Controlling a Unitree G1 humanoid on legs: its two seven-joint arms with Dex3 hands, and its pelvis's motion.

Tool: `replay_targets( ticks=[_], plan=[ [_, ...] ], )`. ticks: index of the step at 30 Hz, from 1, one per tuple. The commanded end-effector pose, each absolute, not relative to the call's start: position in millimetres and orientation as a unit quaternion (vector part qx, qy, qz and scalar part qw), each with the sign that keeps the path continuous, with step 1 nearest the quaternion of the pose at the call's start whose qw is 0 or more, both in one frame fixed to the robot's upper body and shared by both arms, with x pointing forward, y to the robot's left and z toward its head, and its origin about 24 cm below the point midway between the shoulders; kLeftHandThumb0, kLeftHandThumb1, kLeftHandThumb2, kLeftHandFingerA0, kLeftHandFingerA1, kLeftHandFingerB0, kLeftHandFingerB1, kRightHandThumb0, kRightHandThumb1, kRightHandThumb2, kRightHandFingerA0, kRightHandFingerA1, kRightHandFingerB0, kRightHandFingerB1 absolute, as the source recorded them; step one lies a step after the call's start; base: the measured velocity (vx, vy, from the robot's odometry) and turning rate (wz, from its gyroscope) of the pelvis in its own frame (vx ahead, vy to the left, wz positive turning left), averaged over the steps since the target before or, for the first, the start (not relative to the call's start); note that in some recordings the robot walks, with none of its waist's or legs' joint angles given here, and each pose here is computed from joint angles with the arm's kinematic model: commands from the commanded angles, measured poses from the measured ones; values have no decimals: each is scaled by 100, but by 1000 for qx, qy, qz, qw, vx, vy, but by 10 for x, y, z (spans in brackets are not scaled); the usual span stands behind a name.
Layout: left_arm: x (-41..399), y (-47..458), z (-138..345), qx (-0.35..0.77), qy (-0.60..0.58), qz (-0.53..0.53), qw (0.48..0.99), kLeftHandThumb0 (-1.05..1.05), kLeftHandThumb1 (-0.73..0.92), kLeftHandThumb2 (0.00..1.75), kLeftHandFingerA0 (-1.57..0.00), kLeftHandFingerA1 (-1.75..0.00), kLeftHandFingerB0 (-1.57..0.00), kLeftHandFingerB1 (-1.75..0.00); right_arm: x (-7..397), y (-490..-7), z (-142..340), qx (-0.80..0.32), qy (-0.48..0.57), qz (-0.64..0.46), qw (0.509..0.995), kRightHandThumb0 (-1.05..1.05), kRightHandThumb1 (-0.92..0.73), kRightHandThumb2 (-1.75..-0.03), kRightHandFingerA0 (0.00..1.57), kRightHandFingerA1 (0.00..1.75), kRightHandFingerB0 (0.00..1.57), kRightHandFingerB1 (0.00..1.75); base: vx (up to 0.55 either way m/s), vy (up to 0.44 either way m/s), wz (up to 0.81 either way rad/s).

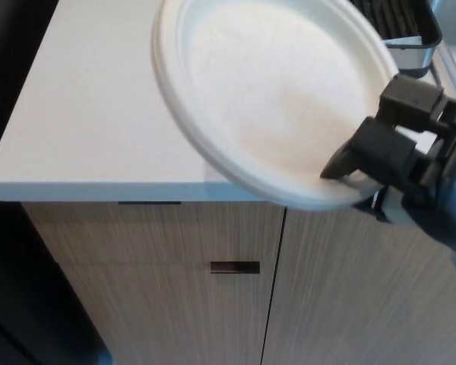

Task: Pick up a plate using the right hand and walk towards the sink and put it inside

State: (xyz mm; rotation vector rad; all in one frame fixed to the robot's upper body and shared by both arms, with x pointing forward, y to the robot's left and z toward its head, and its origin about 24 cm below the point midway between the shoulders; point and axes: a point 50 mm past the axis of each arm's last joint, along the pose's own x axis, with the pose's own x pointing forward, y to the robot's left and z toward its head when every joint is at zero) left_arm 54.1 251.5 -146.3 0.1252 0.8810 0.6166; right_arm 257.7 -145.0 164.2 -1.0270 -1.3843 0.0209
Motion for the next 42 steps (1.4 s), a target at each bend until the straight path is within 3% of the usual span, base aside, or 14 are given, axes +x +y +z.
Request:
replay_targets(
  ticks=[1, 6, 7, 9, 13, 14, 16, 17, 26, 28, 39, 40, 41, 42],
  plan=[
    [541, 2573, -1423, 63, 398, 304, 863, 2, 72, 134, -123, -125, -104, -113, 2537, -1478, 1694, -444, -609, 12, 657, -12, -42, -122, 127, 146, 109, 136, 0, 0, 0],
    [538, 2566, -1423, 67, 398, 305, 863, 3, 71, 133, -122, -125, -103, -112, 2530, -1468, 1725, -438, -620, 6, 650, -15, -43, -121, 125, 145, 107, 136, -16, -80, -1],
    [540, 2568, -1428, 59, 400, 307, 862, 2, 72, 134, -121, -125, -101, -111, 2525, -1464, 1752, -434, -624, 3, 650, -14, -41, -134, 95, 175, 79, 174, -60, -69, 39],
    [540, 2569, -1429, 61, 400, 305, 862, 0, 75, 134, -122, -125, -102, -112, 2519, -1461, 1770, -431, -627, 0, 650, -15, -40, -137, 96, 175, 79, 175, -35, -25, -13],
    [530, 2559, -1437, 69, 405, 302, 860, 3, 72, 134, -122, -125, -102, -112, 2498, -1457, 1818, -429, -636, -10, 641, -12, -39, -136, 97, 175, 79, 174, 15, 80, -8],
    [523, 2556, -1441, 67, 408, 303, 859, 3, 73, 134, -121, -125, -100, -110, 2487, -1457, 1831, -427, -641, -15, 638, -16, -44, -123, 128, 146, 107, 135, 2, 155, -5],
    [511, 2552, -1439, 65, 406, 305, 859, 3, 73, 134, -122, -125, -101, -111, 2474, -1453, 1854, -428, -649, -22, 629, -17, -45, -124, 129, 147, 107, 135, 4, 167, -9],
    [507, 2554, -1436, 65, 406, 304, 860, 6, 58, 159, -97, -163, -78, -131, 2472, -1453, 1867, -432, -653, -31, 622, -18, -46, -124, 129, 147, 108, 136, -19, 167, -25],
    [533, 2559, -1430, 47, 398, 309, 862, 8, 55, 163, -94, -164, -79, -134, 2507, -1462, 2022, -419, -677, -55, 603, -18, -39, -125, 131, 151, 106, 138, -19, 25, 0],
    [538, 2551, -1427, 57, 398, 304, 863, 3, 72, 134, -120, -124, -98, -109, 2507, -1468, 2034, -424, -673, -57, 603, -21, -40, -124, 130, 151, 108, 140, -49, -140, 1],
    [529, 2538, -1440, 54, 403, 309, 860, 15, 69, 152, -108, -140, -90, -120, 2511, -1483, 2041, -427, -678, -56, 596, -20, -43, -125, 130, 150, 106, 138, -41, -279, 2],
    [527, 2534, -1440, 48, 402, 311, 860, 5, 54, 163, -101, -166, -83, -137, 2508, -1490, 2041, -429, -676, -53, 596, -15, -38, -141, 100, 175, 77, 175, -61, -115, -4],
    [525, 2530, -1437, 42, 399, 312, 861, 3, 76, 139, -128, -131, -110, -119, 2506, -1493, 2038, -427, -674, -52, 600, -14, -36, -142, 100, 175, 74, 175, -71, -97, 2],
    [524, 2530, -1437, 43, 400, 311, 861, 5, 56, 162, -97, -165, -83, -137, 2506, -1495, 2038, -428, -674, -52, 600, -20, -41, -127, 130, 152, 105, 139, -92, -68, 2]
  ],
)
